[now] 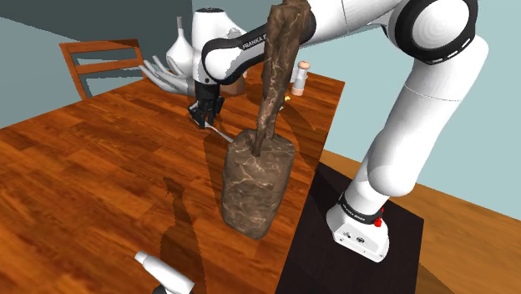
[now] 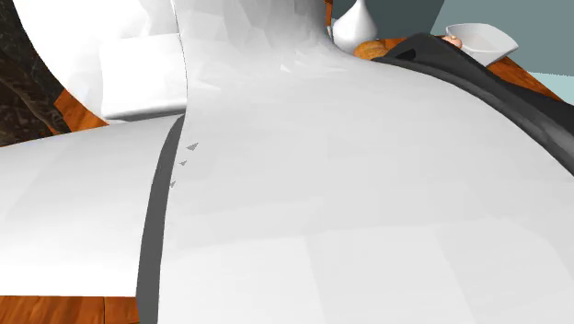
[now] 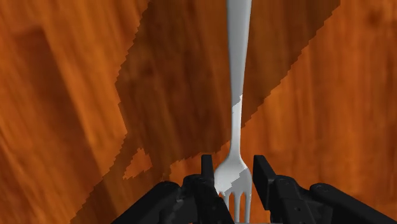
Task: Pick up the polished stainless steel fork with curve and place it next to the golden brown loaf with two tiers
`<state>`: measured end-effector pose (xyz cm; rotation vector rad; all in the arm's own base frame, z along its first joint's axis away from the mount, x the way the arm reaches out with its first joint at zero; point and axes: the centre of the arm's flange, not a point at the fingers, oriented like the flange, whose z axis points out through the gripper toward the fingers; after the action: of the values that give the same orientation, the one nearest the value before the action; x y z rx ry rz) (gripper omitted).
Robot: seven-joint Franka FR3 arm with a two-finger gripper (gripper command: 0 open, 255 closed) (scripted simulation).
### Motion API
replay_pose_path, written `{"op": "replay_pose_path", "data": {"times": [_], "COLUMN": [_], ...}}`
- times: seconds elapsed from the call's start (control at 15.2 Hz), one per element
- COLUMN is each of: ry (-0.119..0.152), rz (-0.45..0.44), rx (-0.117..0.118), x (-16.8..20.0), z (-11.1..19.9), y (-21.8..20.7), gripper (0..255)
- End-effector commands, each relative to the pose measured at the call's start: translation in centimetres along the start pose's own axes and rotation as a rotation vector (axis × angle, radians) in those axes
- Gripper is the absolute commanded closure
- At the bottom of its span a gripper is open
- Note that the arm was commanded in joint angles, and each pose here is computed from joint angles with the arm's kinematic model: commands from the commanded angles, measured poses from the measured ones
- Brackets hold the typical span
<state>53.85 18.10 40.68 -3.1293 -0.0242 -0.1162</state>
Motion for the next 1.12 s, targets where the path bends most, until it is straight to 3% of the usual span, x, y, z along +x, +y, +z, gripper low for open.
{"op": "replay_pose_path", "data": {"times": [0.0,1.06], "ry": [-0.001,-0.001], "rz": [0.000,0.000], "rx": [0.000,0.000], "x": [0.2,0.8], "z": [-1.1,-9.5], "y": [0.0,-0.1], "gripper": [255,255]}}
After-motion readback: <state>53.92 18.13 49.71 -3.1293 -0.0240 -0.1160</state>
